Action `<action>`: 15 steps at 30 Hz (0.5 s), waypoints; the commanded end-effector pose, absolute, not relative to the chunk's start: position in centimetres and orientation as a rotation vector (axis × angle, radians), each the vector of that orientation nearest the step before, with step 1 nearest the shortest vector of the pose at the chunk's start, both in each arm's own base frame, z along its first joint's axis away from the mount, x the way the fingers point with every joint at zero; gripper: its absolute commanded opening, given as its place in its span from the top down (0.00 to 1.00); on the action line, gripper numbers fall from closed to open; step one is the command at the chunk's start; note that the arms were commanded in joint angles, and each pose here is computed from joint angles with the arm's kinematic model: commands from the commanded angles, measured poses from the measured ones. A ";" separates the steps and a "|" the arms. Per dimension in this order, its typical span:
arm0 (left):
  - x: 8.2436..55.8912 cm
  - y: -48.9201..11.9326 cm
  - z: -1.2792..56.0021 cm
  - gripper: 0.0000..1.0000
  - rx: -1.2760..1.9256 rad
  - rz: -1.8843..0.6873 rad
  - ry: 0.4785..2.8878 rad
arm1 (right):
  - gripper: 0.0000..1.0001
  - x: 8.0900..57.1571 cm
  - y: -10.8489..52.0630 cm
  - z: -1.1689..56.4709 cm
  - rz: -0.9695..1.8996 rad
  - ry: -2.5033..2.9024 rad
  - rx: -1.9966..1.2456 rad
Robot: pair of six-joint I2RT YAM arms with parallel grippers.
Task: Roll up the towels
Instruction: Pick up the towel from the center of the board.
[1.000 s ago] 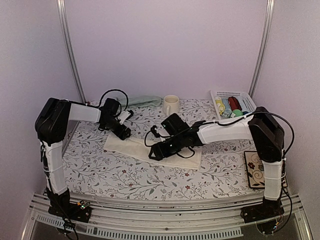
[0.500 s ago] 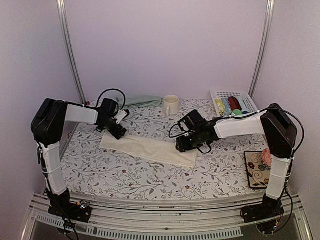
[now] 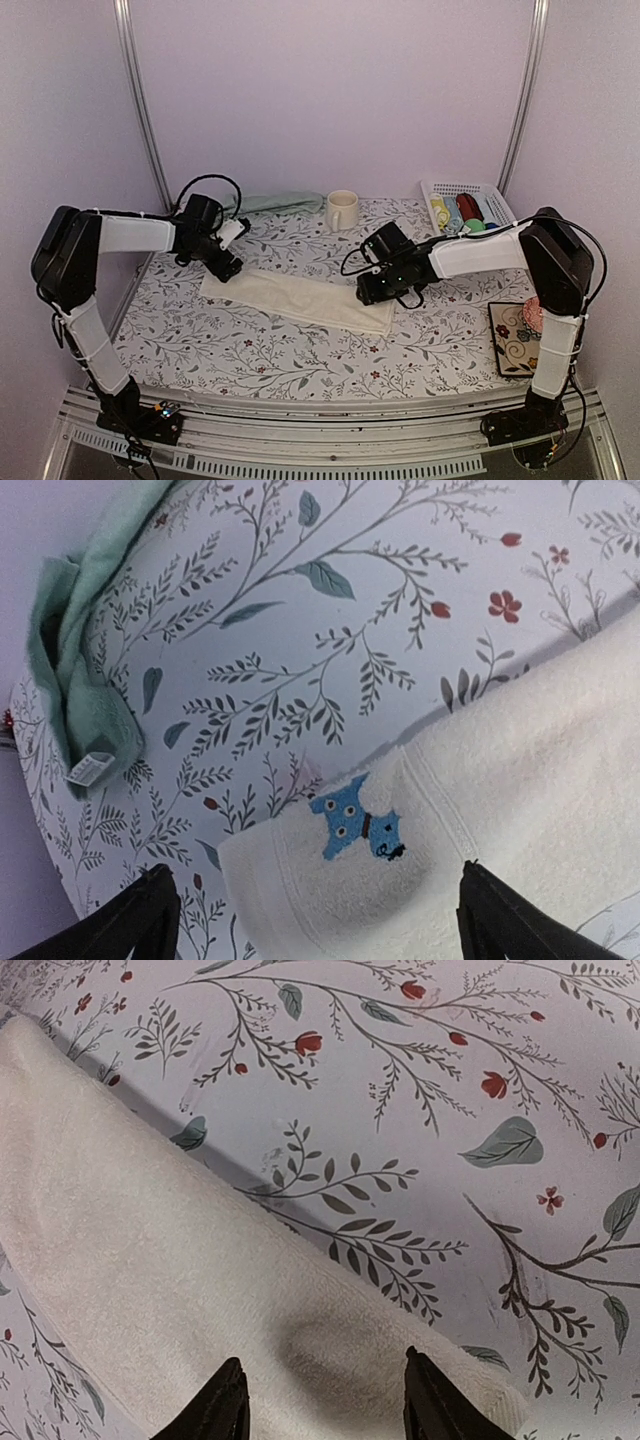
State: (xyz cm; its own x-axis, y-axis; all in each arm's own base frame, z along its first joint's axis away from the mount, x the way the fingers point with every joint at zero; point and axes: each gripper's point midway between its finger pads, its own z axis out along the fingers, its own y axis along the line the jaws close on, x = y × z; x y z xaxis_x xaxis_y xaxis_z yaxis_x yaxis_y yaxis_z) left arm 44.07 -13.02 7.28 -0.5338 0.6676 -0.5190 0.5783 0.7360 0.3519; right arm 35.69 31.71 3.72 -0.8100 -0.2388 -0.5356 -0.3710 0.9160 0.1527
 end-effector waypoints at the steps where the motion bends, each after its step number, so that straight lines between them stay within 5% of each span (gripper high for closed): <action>1: 42.1 -10.8 3.5 0.03 0.982 0.232 2.398 | 0.47 36.3 30.7 2.7 0.293 2.556 -0.386; 15: 41.5 -6.3 1.0 0.03 1.027 0.453 2.444 | 0.48 36.0 27.7 0.9 0.209 2.605 -0.320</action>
